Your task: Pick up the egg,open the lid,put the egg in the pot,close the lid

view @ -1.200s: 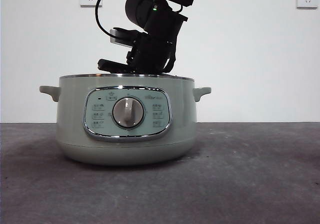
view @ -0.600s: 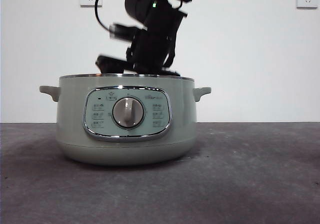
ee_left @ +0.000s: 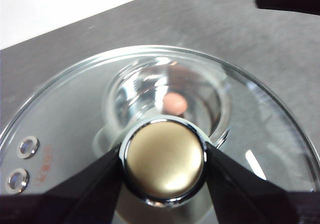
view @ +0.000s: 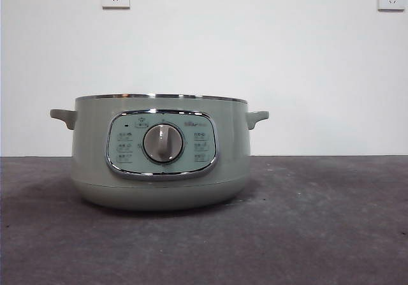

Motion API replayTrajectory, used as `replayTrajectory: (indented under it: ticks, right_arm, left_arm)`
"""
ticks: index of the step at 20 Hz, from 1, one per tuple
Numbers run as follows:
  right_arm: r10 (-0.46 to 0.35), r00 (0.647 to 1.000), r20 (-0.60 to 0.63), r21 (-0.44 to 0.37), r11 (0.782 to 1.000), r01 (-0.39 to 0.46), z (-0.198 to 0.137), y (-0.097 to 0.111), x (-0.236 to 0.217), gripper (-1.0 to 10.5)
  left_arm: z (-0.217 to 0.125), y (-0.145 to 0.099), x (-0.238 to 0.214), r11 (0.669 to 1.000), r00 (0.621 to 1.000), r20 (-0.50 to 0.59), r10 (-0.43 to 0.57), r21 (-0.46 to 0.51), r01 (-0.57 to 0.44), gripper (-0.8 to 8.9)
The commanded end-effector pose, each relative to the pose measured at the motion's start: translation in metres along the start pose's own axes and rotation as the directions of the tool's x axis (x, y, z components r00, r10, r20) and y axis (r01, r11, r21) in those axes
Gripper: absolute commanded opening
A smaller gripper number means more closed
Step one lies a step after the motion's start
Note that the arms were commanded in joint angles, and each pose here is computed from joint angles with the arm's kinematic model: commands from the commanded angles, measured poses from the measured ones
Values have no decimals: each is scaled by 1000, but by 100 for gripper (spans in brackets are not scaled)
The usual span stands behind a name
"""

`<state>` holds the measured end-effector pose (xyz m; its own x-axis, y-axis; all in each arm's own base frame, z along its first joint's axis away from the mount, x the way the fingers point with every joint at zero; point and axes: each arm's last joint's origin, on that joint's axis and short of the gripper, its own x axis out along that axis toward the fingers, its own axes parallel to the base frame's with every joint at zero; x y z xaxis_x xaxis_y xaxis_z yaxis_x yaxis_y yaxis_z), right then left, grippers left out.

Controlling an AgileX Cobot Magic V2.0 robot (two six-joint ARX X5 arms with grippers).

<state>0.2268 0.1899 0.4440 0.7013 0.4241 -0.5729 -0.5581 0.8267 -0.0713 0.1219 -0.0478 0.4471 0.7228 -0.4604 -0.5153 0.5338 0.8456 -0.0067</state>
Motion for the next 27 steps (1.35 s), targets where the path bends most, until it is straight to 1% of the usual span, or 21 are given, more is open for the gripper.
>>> replayTrajectory:
  ticks: [1,4,6,8,12,15,17,21,27]
  right_arm:
    - [-16,999,-34,-12,1000,16,-8,-3,-23,431]
    - [-18,996,-92,-18,1000,16,-22,-8,-59,431]
    - [-17,994,-103,-18,1000,15,-30,-11,-80,432]
    - [-17,994,-103,-6,1000,16,-38,-14,-100,432]
    - [-17,996,-92,2,1000,17,-52,-19,-132,432]
    - [-17,997,-76,24,1000,18,-61,-22,-152,433]
    - [-16,999,-41,36,999,17,-66,-23,-165,433]
    - [-15,1000,8,63,998,14,-73,-26,-183,432]
    - [-15,999,43,74,997,11,-79,-28,-196,433]
  left_arm:
    - [12,3,11,999,999,53,-11,34,10,-8]
    - [22,9,46,998,999,19,-50,37,49,-8]
    - [27,10,69,997,998,-1,-64,48,64,-8]
    - [33,11,95,994,996,-15,-83,70,83,-8]
    - [37,4,150,986,990,-55,-132,91,137,-8]
    - [36,4,186,985,987,-86,-139,94,147,-8]
    - [33,5,208,984,984,-102,-143,92,152,-8]
    - [26,8,239,984,980,-137,-145,82,157,-8]
    - [16,9,264,984,971,-189,-149,68,164,-8]
